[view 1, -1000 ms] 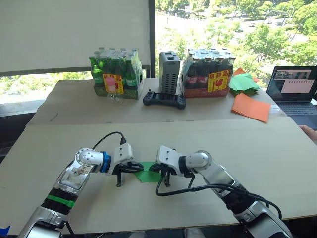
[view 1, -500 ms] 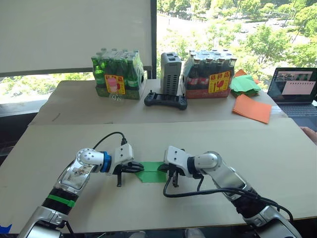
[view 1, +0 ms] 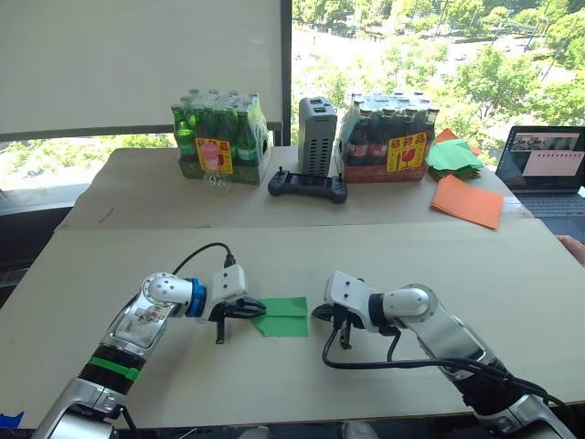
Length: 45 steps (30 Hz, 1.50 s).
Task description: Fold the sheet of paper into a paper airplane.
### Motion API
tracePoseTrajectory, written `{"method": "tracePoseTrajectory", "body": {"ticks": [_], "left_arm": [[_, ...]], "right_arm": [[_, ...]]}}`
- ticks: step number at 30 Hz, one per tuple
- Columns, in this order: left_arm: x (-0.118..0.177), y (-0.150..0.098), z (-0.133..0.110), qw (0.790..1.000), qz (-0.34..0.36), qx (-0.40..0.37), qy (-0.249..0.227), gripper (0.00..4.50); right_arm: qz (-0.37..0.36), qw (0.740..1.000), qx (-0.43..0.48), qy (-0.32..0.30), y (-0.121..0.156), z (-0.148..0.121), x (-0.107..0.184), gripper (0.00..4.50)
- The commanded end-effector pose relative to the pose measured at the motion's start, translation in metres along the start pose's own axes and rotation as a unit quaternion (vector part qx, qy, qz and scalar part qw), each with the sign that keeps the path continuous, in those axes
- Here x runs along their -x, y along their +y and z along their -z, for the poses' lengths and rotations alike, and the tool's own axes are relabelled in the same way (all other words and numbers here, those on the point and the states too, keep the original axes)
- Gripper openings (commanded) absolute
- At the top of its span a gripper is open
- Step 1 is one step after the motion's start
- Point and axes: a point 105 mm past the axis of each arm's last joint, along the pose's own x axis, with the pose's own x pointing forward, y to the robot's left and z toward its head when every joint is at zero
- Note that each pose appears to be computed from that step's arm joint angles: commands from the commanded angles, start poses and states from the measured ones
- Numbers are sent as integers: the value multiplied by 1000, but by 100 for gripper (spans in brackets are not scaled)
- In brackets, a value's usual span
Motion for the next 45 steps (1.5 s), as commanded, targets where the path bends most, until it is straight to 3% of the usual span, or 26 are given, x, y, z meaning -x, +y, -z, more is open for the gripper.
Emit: {"method": "tracePoseTrajectory", "body": {"ticks": [1,4,7,15,21,33,45], "left_arm": [[-2,-3,12,1000,8,10,27,31],[-1,-3,12,1000,8,9,27,31],[0,-3,11,1000,8,8,27,31],[0,-3,5,1000,11,4,22,31],[-4,-6,-1,1000,15,2,12,31],[-20,-11,-2,1000,23,1,12,31],[-14,-15,18,998,31,11,48,31]], "right_arm": [[6,997,3,-80,-9,-30,12,1],[-5,989,-10,-146,-9,-55,19,1],[-19,987,-8,-160,-3,-63,17,1],[-8,995,-12,-94,-1,-37,-23,1],[-9,999,-22,-46,0,-16,-36,1],[-15,999,-32,-13,6,-5,-39,1],[-10,999,-35,-7,5,-4,-39,1]]}}
